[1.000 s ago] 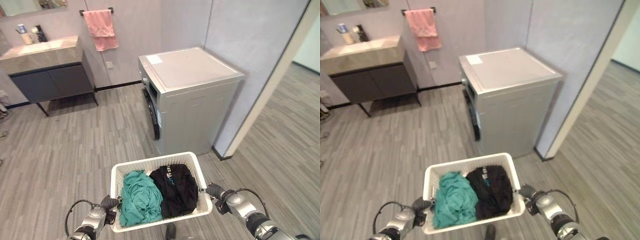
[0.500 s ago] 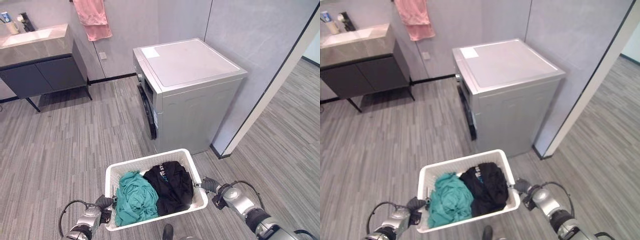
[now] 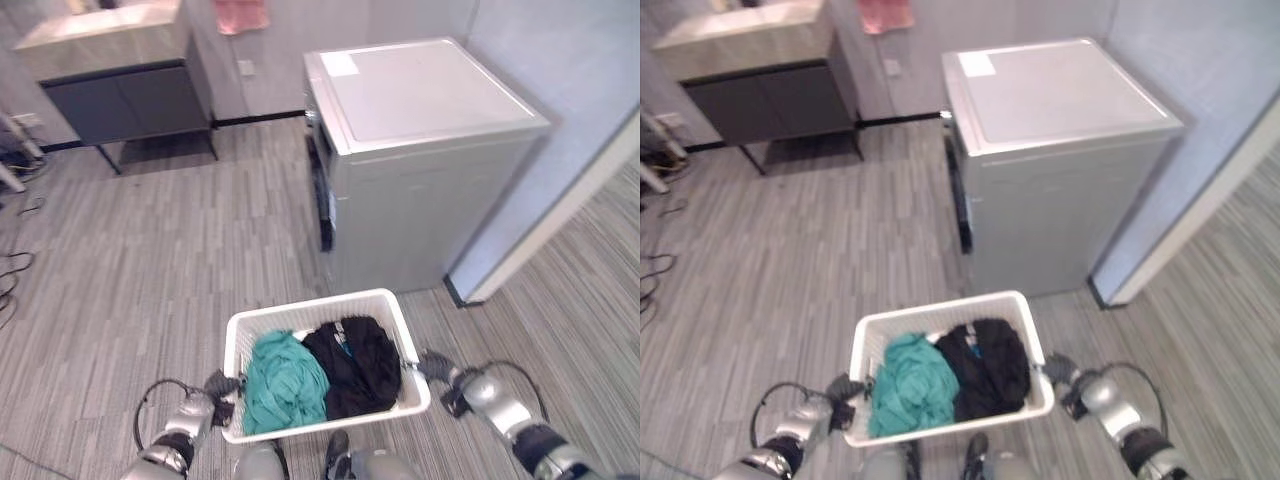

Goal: Grab the laundry basket,head to the washer,open it,put in the laundry and shut it.

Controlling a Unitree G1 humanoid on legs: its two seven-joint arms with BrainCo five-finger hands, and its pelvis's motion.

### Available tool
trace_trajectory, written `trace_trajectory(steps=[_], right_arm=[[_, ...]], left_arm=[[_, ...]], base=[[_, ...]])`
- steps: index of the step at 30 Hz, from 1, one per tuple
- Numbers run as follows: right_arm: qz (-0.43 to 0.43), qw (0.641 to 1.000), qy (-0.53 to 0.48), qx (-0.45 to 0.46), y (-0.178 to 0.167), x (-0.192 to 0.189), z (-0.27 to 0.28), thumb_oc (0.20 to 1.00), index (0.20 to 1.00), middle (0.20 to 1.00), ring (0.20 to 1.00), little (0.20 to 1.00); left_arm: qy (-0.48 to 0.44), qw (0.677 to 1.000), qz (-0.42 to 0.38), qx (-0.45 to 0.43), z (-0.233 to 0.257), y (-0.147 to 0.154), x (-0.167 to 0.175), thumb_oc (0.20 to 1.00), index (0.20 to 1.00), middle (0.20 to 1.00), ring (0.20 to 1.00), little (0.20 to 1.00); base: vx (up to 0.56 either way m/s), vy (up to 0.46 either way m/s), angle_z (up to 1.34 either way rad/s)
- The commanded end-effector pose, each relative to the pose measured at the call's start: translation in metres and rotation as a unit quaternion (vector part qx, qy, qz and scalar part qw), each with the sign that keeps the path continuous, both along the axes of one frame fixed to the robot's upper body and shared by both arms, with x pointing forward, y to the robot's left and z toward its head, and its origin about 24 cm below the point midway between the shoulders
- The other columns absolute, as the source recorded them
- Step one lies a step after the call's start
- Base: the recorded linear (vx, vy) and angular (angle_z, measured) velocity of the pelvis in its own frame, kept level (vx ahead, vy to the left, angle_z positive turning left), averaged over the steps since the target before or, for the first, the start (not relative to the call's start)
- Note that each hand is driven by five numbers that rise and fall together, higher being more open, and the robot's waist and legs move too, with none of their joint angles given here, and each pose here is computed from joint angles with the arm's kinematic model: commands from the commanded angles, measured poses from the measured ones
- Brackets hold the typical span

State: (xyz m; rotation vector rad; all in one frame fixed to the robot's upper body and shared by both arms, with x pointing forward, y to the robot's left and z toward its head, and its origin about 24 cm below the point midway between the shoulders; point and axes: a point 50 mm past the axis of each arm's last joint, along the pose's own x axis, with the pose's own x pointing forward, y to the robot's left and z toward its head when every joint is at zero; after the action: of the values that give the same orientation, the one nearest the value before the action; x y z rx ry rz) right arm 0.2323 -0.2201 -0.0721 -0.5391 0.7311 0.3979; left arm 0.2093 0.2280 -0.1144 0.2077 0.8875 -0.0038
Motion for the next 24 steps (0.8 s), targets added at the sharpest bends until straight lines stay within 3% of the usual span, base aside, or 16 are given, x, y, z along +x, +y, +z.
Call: trace_trajectory(steps=[1,12,24], right_arm=[[0.042,0.991,-0.1,0.074,0.029,0.02,0.029,0.2,0.2,0.2,0.2,0.2],[0.028,0.993,-0.069,0.089,0.036,0.001,0.013,0.2,0.2,0.2,0.2,0.2],[0.033,0.992,-0.063,0.104,0.04,-0.002,0.012,0.2,0.2,0.2,0.2,0.2]], left_arm=[[-0.018,0.998,0.022,0.051,0.011,0.038,-0.001,0.2,0.2,0.2,0.2,0.2],[-0.032,0.998,0.02,0.059,0.017,0.047,-0.005,0.2,0.2,0.2,0.2,0.2],[-0.088,0.994,-0.02,0.063,0.036,0.047,0.001,0.2,0.2,0.2,0.2,0.2]], base=[[0.45,0.316,-0.62],[0.31,0.307,-0.53],[0.13,0.247,0.0]])
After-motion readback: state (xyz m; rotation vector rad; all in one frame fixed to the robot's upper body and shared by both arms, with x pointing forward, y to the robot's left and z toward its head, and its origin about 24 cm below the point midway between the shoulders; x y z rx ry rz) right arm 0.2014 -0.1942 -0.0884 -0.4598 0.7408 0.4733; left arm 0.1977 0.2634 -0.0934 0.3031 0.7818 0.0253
